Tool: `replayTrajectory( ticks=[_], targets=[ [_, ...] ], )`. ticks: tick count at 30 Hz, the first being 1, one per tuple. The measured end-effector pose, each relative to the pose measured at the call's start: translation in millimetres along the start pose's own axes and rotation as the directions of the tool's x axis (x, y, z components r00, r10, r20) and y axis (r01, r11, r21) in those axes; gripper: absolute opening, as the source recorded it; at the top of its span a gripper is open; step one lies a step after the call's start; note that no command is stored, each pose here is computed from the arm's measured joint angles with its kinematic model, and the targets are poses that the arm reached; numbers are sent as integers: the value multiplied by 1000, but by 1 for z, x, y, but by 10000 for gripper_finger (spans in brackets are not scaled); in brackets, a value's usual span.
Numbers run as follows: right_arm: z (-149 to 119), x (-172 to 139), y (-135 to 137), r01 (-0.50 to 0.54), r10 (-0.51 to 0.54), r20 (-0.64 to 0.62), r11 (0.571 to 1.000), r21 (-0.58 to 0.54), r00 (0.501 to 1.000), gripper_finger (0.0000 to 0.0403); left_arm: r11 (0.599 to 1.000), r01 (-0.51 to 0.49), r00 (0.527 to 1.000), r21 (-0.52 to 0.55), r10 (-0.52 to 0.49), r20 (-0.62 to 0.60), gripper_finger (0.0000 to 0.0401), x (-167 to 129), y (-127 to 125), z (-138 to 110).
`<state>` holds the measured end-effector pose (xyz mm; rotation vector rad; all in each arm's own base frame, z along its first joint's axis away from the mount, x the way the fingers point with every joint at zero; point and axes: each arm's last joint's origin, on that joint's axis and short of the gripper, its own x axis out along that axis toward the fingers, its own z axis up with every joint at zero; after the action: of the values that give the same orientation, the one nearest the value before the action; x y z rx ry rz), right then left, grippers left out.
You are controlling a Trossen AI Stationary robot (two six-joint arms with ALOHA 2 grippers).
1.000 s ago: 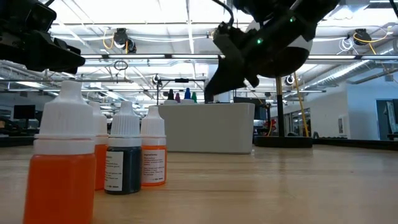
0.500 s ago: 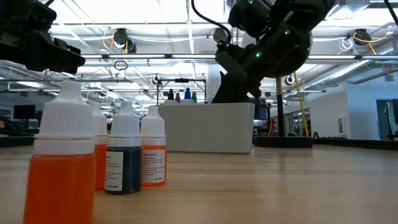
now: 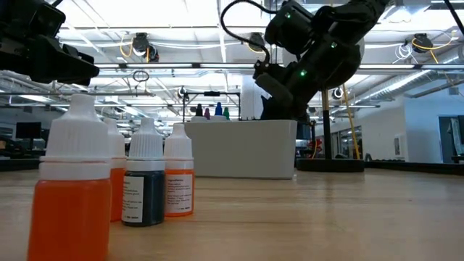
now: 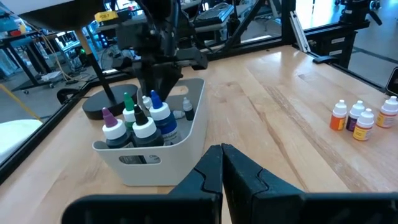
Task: Pick & Place food coloring
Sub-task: Put the small red food coloring bottle into the gray bin
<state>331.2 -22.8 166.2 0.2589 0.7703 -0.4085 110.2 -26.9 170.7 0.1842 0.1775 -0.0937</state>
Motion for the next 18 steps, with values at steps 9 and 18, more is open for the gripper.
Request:
replayTrajectory(
  ticks=[9, 18],
  targets=[
    [-4, 0, -4, 56, -54, -38, 998, 30, 998, 59, 1000, 0, 1000, -1, 0, 0, 10, 0, 0, 0],
    [-4, 0, -4, 52, -51, -33, 998, 32, 998, 61, 1000, 0, 1000, -2, 0, 0, 10, 0, 0, 0]
  ],
)
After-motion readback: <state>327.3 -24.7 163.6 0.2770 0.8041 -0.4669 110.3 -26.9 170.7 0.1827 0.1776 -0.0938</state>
